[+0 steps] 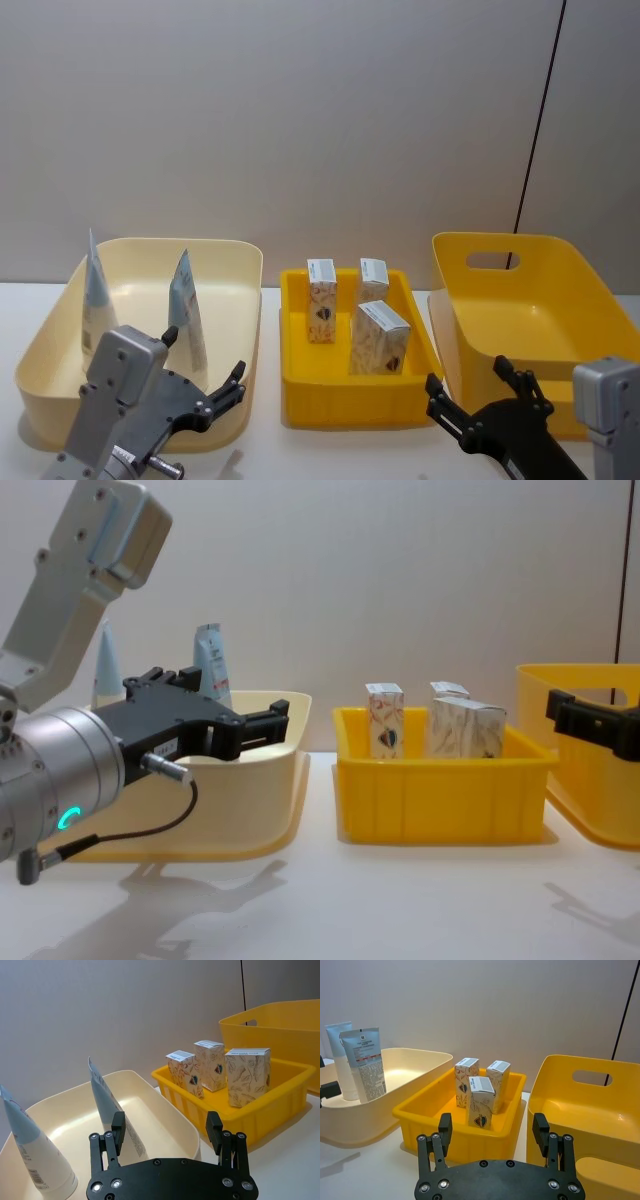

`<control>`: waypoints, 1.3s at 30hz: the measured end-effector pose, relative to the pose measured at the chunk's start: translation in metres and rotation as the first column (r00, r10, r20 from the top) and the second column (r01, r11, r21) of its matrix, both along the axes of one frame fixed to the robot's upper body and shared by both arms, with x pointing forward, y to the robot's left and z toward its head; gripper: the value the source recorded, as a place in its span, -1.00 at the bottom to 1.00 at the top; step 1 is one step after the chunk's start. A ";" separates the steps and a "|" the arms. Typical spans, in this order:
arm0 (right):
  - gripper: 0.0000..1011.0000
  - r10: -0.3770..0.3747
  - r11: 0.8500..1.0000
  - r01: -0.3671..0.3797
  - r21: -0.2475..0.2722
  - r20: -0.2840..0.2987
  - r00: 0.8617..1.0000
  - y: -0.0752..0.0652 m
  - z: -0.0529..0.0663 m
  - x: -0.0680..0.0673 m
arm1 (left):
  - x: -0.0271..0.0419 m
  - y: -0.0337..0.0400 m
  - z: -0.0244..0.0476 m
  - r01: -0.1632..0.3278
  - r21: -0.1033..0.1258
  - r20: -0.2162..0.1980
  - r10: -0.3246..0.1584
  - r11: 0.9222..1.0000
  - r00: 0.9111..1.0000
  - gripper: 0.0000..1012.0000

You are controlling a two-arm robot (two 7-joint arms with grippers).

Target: Bimanual collaborative sorting of washing and personal care products

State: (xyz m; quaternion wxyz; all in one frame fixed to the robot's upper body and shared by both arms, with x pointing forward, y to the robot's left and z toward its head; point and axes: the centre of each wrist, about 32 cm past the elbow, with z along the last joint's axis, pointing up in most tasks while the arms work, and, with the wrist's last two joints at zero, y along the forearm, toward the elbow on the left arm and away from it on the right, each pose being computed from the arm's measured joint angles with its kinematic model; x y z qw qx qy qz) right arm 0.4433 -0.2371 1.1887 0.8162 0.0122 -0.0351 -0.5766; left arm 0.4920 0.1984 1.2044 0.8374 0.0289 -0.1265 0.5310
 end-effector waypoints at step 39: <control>0.98 0.000 1.000 0.000 0.000 0.000 1.000 0.000 0.000 0.000 | 0.0000 0.0000 0.0000 0.000 0.000 0.000 0.000 1.000 1.000 0.98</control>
